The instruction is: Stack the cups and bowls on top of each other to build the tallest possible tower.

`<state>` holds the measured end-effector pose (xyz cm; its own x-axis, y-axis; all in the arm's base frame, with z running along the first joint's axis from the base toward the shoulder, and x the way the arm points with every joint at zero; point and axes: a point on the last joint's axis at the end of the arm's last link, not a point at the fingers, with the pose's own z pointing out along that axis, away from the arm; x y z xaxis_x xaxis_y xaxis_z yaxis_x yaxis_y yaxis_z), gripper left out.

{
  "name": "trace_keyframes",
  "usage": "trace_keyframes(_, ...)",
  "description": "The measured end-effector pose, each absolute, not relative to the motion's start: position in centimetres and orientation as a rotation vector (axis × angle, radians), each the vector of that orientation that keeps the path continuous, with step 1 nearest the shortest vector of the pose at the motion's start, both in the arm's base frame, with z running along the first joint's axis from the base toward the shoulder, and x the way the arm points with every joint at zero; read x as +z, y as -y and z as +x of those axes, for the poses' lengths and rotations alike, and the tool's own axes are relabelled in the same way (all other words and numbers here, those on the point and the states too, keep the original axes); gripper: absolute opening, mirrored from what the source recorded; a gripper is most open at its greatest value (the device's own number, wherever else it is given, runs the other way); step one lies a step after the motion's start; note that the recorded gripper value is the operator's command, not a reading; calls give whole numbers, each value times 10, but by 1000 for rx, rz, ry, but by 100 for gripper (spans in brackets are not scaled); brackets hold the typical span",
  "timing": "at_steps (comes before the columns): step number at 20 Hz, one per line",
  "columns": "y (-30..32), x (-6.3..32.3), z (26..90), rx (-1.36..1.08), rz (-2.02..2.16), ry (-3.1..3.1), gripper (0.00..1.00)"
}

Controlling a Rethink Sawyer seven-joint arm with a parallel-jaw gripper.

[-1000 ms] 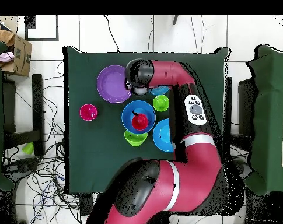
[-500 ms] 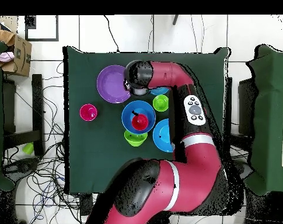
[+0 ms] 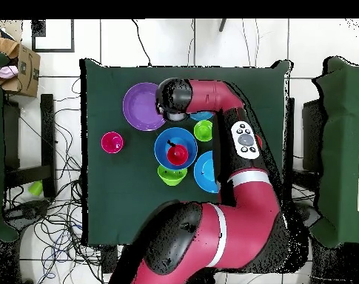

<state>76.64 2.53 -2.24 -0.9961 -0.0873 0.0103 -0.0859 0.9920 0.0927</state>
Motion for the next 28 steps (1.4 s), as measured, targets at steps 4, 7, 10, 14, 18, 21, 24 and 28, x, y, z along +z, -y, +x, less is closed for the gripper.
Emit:
trace_keyframes(4,-27,-24,765,-146,139,3121,100)
trace_keyframes(7,-29,-25,764,-147,143,3121,100)
trace_keyframes(10,-31,-26,762,-150,148,3121,100)
trace_keyframes(14,-36,-30,756,-157,159,3122,100)
trace_keyframes(18,-43,-35,752,-164,172,3131,100)
trace_keyframes(21,-49,-37,749,-169,185,3137,100)
trace_keyframes(24,-53,-39,747,-172,193,3141,100)
trace_keyframes(28,-55,-40,747,-173,195,3140,100)
